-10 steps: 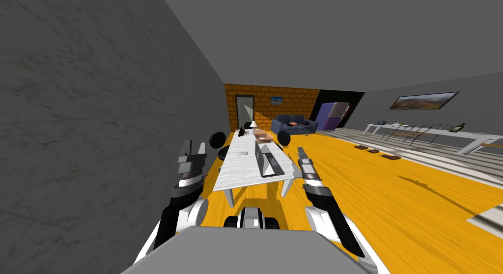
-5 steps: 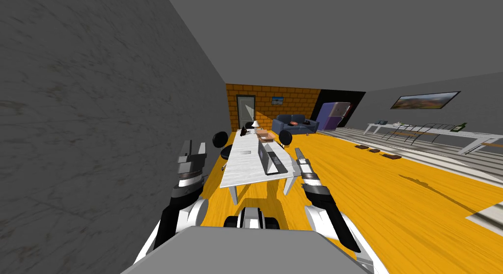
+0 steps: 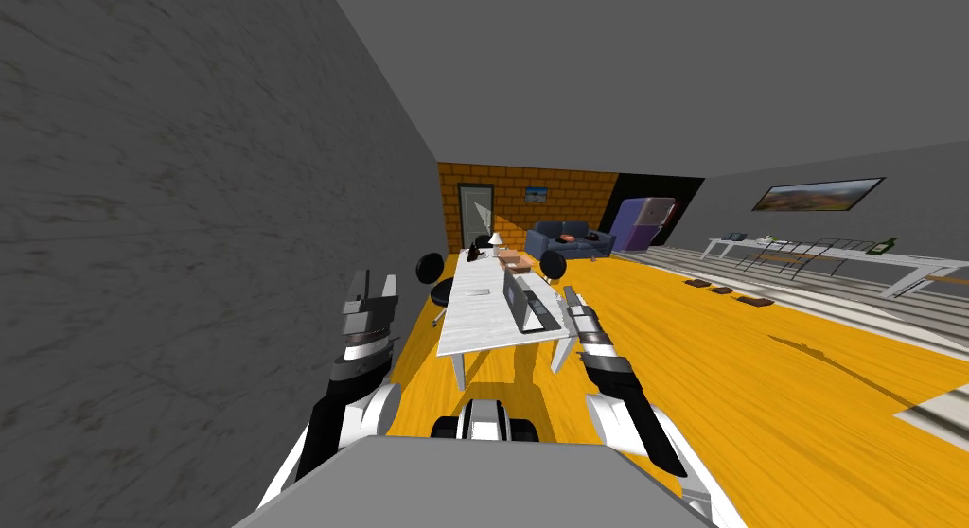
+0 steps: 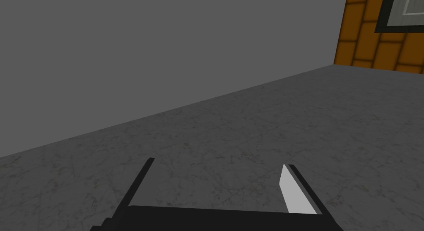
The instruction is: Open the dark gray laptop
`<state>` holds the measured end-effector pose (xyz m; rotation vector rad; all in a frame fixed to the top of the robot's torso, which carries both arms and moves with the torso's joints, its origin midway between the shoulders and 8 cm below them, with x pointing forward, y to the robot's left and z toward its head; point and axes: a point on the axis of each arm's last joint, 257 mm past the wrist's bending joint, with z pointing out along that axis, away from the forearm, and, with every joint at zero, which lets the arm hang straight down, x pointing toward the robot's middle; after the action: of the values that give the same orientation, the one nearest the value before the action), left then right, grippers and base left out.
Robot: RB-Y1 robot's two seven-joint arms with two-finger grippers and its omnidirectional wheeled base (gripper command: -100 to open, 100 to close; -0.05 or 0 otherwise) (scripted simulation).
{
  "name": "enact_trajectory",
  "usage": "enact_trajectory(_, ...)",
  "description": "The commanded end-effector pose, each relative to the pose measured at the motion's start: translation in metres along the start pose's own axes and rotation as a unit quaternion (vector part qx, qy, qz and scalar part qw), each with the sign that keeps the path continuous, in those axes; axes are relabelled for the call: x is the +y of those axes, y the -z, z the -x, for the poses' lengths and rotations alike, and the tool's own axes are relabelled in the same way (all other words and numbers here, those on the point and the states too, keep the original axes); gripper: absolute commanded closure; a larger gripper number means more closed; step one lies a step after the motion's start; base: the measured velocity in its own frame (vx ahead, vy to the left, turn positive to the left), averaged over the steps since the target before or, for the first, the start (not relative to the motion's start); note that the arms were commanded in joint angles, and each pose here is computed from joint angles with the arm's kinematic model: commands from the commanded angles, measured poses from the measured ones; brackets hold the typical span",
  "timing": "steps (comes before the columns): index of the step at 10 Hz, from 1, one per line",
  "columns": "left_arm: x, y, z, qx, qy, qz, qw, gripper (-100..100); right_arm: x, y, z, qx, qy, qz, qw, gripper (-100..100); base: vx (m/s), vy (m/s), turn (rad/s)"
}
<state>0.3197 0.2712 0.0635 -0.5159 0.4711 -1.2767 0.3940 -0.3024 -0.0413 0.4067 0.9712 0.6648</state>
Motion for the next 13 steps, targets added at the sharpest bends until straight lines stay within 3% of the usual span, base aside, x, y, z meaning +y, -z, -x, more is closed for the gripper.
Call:
enact_trajectory(1,0.000,0.000,0.000,0.000,0.000,0.000,1.0000,0,-0.004,-0.001,-0.004,0.003,0.039,-0.002,0.9992,-100,-0.055,0.109,-0.003)
enact_trajectory(7,0.000,0.000,0.000,0.000,0.000,0.000,1.0000,0,-0.019,-0.002,-0.013,0.015,0.131,-0.010,0.9912,-100,-0.037,0.098,-0.001)
enact_trajectory(13,0.000,0.000,0.000,0.000,0.000,0.000,1.0000,0,-0.040,-0.002,-0.024,0.035,0.226,-0.022,0.9732,-100,-0.021,0.092,-0.004)
